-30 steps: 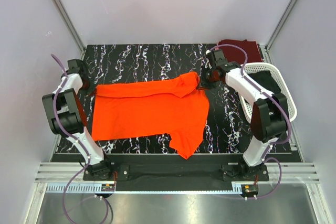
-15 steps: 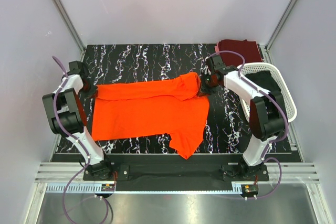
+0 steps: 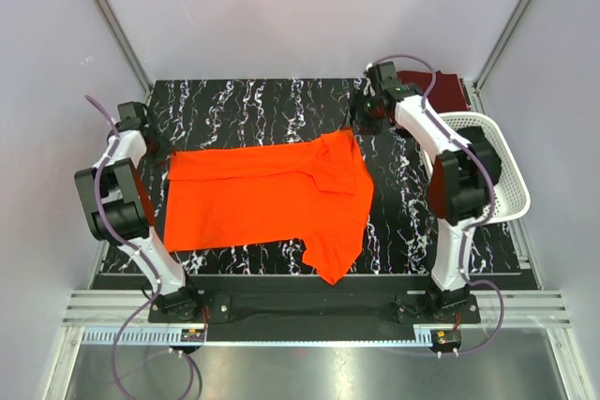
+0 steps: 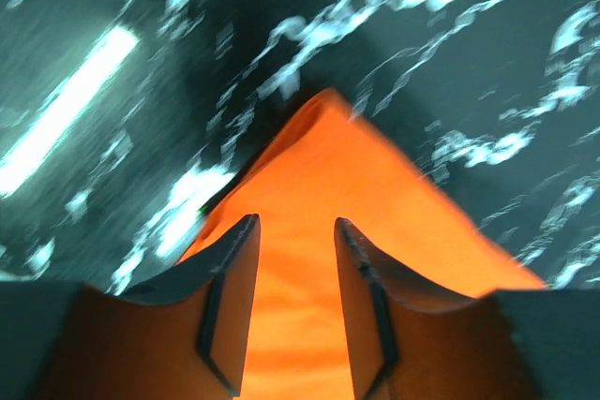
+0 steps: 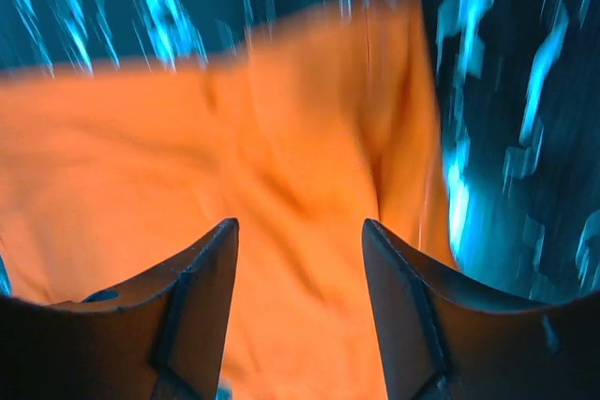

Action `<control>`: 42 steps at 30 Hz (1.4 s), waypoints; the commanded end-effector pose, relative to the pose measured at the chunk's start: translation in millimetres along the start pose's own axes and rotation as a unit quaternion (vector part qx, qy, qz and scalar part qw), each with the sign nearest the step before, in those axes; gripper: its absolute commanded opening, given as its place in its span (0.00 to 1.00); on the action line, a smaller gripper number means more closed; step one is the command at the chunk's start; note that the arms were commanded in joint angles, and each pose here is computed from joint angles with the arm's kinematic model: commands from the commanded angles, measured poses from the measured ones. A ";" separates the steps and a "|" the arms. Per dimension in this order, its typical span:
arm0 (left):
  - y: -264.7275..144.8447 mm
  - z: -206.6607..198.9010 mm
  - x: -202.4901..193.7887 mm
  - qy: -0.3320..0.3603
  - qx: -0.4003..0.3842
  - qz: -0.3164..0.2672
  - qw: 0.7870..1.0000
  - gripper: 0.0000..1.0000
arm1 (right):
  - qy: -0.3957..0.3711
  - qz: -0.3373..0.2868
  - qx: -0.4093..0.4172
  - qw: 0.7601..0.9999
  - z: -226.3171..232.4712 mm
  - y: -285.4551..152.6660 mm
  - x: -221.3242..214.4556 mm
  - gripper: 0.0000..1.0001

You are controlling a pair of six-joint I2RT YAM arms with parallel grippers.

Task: Fold and stack the t-shirts
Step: Fold the tshirt

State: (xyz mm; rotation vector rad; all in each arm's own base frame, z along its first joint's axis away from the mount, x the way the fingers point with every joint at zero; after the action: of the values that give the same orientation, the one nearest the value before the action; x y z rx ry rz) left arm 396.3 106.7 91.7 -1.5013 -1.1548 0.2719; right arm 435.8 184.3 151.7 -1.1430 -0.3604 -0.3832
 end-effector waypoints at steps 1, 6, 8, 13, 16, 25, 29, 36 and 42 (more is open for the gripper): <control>17.5 -31.1 20.0 -0.008 -0.070 -0.007 0.997 0.39 | 0.006 -0.007 -0.028 1.000 -21.6 23.9 30.8 0.63; 34.4 -29.4 16.0 -0.014 -0.060 0.014 0.998 0.32 | 0.065 -0.011 -0.001 0.998 -36.0 44.5 58.1 0.62; 40.0 -26.6 16.6 -0.017 -0.048 0.018 0.999 0.31 | 0.086 -0.011 0.011 0.996 -39.5 46.1 64.3 0.57; 49.6 -25.2 12.6 -0.025 -0.038 0.036 0.998 0.28 | 0.141 0.007 0.054 0.988 -33.3 62.0 57.1 0.48; 54.5 -22.5 6.2 -0.033 -0.033 0.049 0.998 0.25 | 0.158 0.013 0.071 0.985 -31.8 71.5 53.9 0.47; 57.8 -14.4 -2.1 -0.039 -0.013 0.066 0.997 0.24 | 0.185 0.033 0.094 0.978 -33.1 91.1 43.5 0.51; 58.5 -13.5 -1.1 -0.045 -0.006 0.066 0.997 0.24 | 0.181 0.040 0.078 0.980 -38.8 93.3 38.1 0.53; 61.8 -11.4 -2.3 -0.058 0.021 0.086 0.994 0.24 | 0.186 0.053 0.088 0.977 -38.8 99.8 31.4 0.51; 65.5 -9.5 -2.3 -0.072 0.050 0.104 0.991 0.24 | 0.185 0.033 0.073 0.980 -42.2 98.3 39.8 0.29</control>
State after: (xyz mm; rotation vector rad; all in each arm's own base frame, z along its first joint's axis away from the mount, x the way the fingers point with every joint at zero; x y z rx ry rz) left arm 442.0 107.0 51.0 -1.5798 -1.1187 0.4899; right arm 514.3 174.6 65.8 -0.9231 0.0099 -0.4671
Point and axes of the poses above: each gripper's point midway between its finger pads, its own y axis out along the fingers, its own z axis along the line the jaws close on, x = y × z, the point moved 3 cm from there along -y, back along the fingers, and after that the axes turned 3 degrees about -y, right-handed, at the moved point
